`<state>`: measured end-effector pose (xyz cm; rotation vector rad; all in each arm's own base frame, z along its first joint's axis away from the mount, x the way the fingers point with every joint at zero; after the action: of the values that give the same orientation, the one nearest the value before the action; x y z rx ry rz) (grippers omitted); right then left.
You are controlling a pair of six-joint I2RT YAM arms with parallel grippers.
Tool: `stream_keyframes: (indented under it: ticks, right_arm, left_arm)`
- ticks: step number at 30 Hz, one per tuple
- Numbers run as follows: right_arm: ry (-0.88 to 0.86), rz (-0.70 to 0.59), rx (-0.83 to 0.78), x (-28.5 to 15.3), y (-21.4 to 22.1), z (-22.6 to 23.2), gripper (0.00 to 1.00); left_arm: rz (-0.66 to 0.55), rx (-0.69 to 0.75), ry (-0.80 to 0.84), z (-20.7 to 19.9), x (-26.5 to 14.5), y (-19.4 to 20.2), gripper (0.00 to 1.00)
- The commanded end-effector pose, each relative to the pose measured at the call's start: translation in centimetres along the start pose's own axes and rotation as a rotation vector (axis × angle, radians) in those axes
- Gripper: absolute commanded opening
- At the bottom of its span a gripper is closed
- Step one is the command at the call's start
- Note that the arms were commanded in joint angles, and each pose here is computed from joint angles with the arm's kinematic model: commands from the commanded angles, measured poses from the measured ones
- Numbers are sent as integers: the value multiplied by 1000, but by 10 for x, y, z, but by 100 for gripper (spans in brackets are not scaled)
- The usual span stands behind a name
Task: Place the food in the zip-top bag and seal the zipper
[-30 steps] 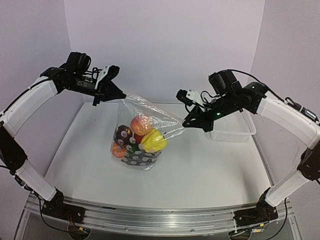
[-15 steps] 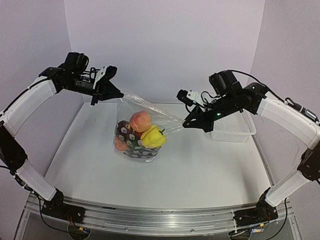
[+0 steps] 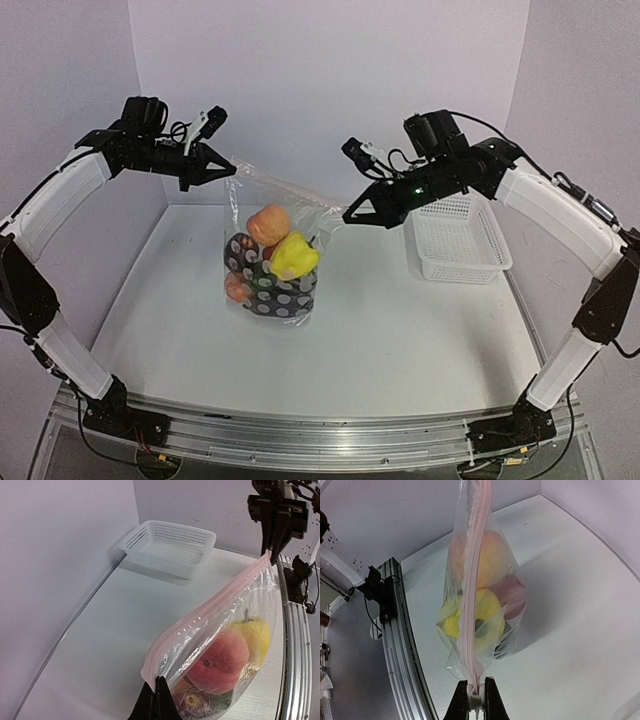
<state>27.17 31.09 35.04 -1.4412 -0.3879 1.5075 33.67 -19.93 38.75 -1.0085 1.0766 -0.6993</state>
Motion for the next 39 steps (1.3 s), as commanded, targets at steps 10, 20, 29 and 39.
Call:
stream_keyframes:
  ticks: [10,20,29,39]
  right_arm:
    - [-204,-152,127,19,-76,40,0]
    - [-189,-159,303,0,-74,44,0]
    - [-144,11,813,75,-19,-97,0]
    - [134,-5,975,124,37,-244,0]
  left_arm:
    - [-54,-225,-268,35,-46,-31,0]
    - [-36,-609,-120,-21,-59,-7,0]
    - [161,-816,-62,12,11,85,0]
    - [196,-843,-54,84,90,146,0]
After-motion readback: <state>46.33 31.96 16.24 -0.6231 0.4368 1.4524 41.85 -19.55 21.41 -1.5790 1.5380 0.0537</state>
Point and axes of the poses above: each gripper's point midway between its finger pads, its own x axis out along the fingers, its own z axis along the line the jaws close on, y = z × x, the point moved 5 cm from there along -x, back along the fingers, and after that the axes turned 1 degree about x, right-handed, at the moved point
